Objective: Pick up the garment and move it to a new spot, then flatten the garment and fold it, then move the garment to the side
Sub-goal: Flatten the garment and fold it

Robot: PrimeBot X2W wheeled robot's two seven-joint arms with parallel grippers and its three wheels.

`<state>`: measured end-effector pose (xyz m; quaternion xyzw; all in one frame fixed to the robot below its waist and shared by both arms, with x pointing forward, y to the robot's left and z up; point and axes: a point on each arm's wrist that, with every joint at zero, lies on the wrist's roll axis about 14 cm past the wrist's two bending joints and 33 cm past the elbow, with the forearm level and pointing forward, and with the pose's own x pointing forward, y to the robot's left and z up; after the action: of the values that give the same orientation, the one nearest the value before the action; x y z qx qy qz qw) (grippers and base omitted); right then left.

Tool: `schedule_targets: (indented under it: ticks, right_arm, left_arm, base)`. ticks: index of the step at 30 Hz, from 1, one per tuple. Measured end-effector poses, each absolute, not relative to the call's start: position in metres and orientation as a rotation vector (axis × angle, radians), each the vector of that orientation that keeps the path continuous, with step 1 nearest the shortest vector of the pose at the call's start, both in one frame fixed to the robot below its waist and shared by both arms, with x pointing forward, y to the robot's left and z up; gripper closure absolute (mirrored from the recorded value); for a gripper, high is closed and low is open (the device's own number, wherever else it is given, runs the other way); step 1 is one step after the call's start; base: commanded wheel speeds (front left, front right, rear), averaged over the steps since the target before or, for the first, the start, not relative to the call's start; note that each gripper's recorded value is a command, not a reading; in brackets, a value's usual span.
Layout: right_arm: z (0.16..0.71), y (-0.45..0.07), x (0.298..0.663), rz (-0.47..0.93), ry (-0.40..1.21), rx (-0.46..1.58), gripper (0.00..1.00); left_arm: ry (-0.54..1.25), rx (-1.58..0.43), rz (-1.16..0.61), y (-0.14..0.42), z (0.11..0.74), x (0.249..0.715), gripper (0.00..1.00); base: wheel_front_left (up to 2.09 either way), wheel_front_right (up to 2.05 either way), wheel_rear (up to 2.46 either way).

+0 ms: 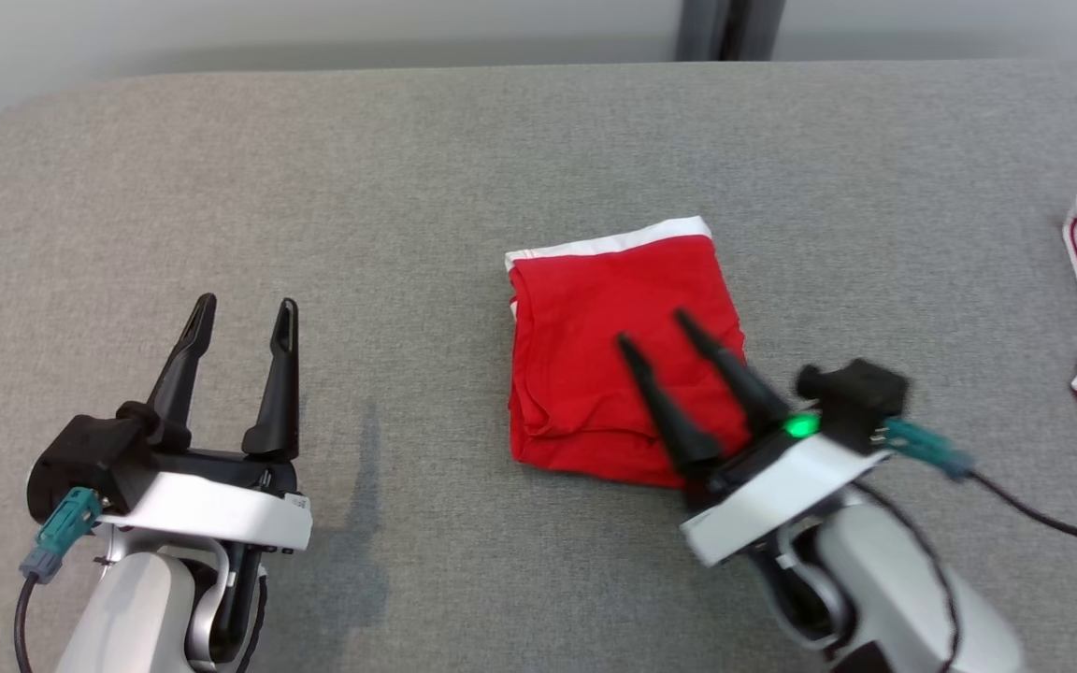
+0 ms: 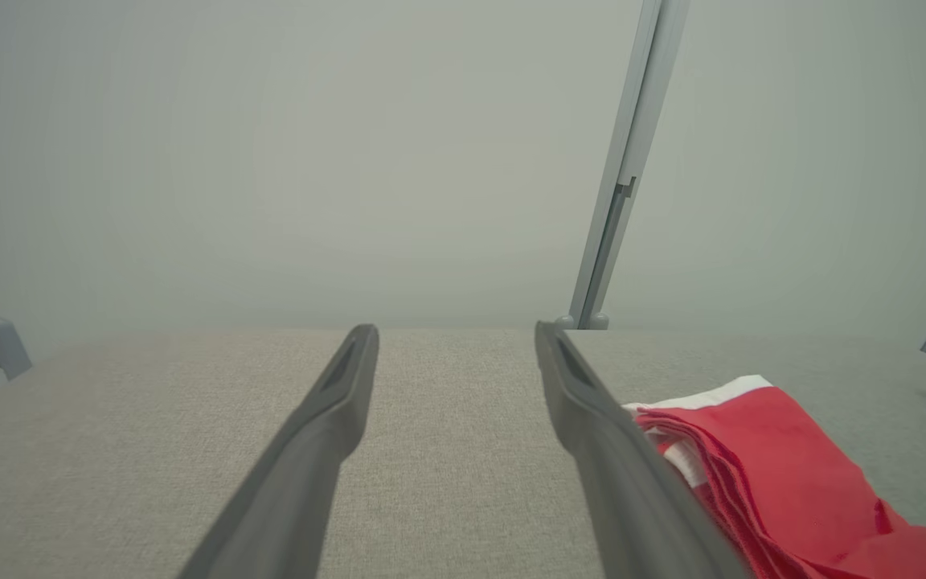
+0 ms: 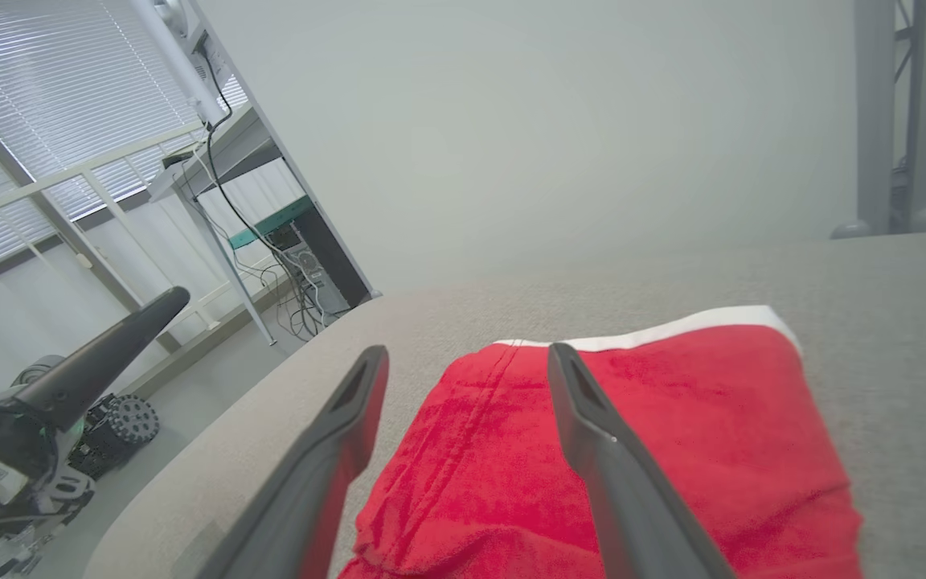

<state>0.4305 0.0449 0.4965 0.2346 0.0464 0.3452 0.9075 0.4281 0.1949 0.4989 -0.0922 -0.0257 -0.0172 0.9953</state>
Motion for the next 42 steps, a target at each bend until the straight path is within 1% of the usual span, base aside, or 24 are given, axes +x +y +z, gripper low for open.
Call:
schedule_targets:
  ticks: [5, 9, 13, 16, 25, 32, 42]
  right_arm:
    - [0.514, -0.033, 0.454, 0.515, -0.036, 0.393, 0.00]
    - [0.525, -0.094, 0.461, 0.356, -0.113, 0.309, 0.00]
    - [0.532, -0.144, 0.455, 0.232, -0.150, 0.224, 0.00]
    - [0.534, -0.167, 0.446, 0.177, -0.145, 0.177, 0.00]
    - [0.536, -0.183, 0.408, 0.128, -0.103, 0.148, 0.00]
    - [0.532, -0.186, 0.383, 0.110, -0.068, 0.158, 0.00]
    - [0.536, -0.185, 0.374, 0.110, -0.058, 0.147, 0.00]
  left_arm:
    - [-0.073, -0.168, -0.035, 0.193, 0.507, 0.430, 0.00]
    - [-0.089, -0.156, -0.029, 0.195, 0.514, 0.431, 0.00]
    - [-0.105, -0.142, -0.029, 0.196, 0.522, 0.427, 0.00]
    - [-0.104, -0.134, -0.023, 0.198, 0.524, 0.420, 0.00]
    - [-0.098, -0.123, -0.046, 0.195, 0.530, 0.388, 0.00]
    - [-0.069, -0.119, -0.040, 0.200, 0.526, 0.366, 0.00]
    - [-0.055, -0.095, -0.027, 0.204, 0.526, 0.353, 0.00]
  base:
    - [0.00, 0.00, 0.00]
    - [0.00, 0.00, 0.00]
    - [0.00, 0.00, 0.00]
    - [0.00, 0.00, 0.00]
    - [0.00, 0.00, 0.00]
    - [0.00, 0.00, 0.00]
    - [0.00, 0.00, 0.00]
